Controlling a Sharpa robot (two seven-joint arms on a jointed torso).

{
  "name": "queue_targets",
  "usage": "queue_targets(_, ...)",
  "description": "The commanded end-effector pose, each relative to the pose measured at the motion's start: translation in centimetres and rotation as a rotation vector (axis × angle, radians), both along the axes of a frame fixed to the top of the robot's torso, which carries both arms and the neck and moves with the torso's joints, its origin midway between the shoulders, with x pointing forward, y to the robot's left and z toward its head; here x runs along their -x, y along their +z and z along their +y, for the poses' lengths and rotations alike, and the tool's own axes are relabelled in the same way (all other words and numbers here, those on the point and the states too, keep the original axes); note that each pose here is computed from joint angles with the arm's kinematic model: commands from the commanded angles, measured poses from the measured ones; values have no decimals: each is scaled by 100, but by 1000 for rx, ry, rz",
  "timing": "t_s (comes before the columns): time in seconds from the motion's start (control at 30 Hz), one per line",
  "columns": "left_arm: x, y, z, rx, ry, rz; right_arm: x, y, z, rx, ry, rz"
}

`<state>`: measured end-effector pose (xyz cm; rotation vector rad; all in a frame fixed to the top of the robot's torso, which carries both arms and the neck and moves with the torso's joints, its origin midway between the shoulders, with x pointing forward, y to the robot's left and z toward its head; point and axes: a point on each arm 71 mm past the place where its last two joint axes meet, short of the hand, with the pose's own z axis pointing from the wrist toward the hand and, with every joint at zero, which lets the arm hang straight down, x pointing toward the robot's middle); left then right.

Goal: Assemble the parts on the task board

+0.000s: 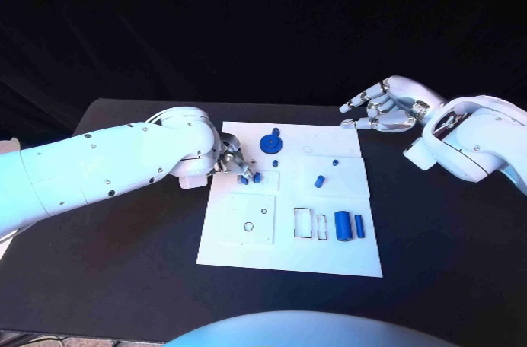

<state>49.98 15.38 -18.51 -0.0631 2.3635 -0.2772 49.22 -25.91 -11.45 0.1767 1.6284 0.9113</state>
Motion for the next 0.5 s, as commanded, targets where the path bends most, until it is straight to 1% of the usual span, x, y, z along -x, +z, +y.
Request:
queue_targets(0.03, 50, -134, 86, -112, 55, 70, 7, -6, 10, 6, 11, 5)
queue_targets(0.27, 47, -125, 94, -96, 63, 55, 5, -7, 11, 6, 12, 5)
queue_targets(0.37, 46, -115, 95, -76, 66, 39, 4, -7, 12, 6, 12, 5)
queue_targets(0.5, 43, -91, 89, -41, 66, 3, 3, -7, 11, 6, 12, 6)
